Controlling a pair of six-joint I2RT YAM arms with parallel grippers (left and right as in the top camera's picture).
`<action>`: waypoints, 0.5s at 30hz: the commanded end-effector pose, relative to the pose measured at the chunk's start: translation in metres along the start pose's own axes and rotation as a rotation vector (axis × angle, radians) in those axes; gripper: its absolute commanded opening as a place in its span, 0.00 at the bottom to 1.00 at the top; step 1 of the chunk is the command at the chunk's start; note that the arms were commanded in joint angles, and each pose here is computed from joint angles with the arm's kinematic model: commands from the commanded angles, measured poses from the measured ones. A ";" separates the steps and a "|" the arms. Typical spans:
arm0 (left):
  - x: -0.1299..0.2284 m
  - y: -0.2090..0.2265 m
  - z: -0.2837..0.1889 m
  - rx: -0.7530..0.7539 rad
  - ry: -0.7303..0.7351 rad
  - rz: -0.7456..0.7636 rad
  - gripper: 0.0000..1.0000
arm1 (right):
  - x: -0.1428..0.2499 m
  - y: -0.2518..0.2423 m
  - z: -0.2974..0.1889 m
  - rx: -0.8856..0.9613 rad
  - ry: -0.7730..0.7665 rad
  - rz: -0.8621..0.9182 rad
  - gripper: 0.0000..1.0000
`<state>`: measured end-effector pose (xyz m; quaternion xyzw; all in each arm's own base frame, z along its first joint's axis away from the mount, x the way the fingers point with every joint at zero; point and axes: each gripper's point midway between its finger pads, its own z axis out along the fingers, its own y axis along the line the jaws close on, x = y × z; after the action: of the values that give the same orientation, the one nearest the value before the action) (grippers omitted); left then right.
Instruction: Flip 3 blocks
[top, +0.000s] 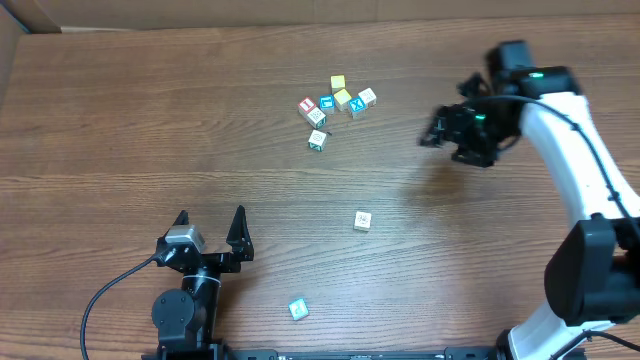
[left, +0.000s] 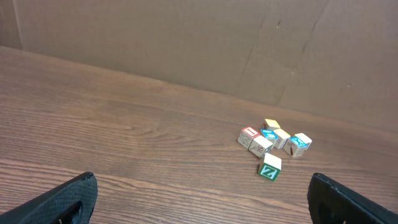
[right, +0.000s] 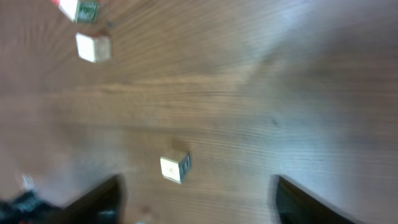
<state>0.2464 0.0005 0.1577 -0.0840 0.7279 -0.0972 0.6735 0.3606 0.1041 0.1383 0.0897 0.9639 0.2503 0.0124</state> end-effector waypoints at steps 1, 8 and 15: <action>0.001 -0.001 0.000 0.004 -0.002 0.020 1.00 | 0.024 0.029 -0.011 -0.160 0.065 -0.183 0.25; 0.001 -0.001 0.000 0.004 -0.002 0.020 1.00 | 0.114 0.083 0.023 -0.381 0.351 -0.348 0.04; 0.001 -0.001 0.000 0.004 -0.002 0.020 1.00 | 0.229 0.109 0.097 -0.542 0.599 -0.533 0.04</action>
<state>0.2464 0.0005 0.1579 -0.0839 0.7276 -0.0972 0.6738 0.1988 0.2626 0.1028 -0.2047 0.8596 0.4419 -0.1546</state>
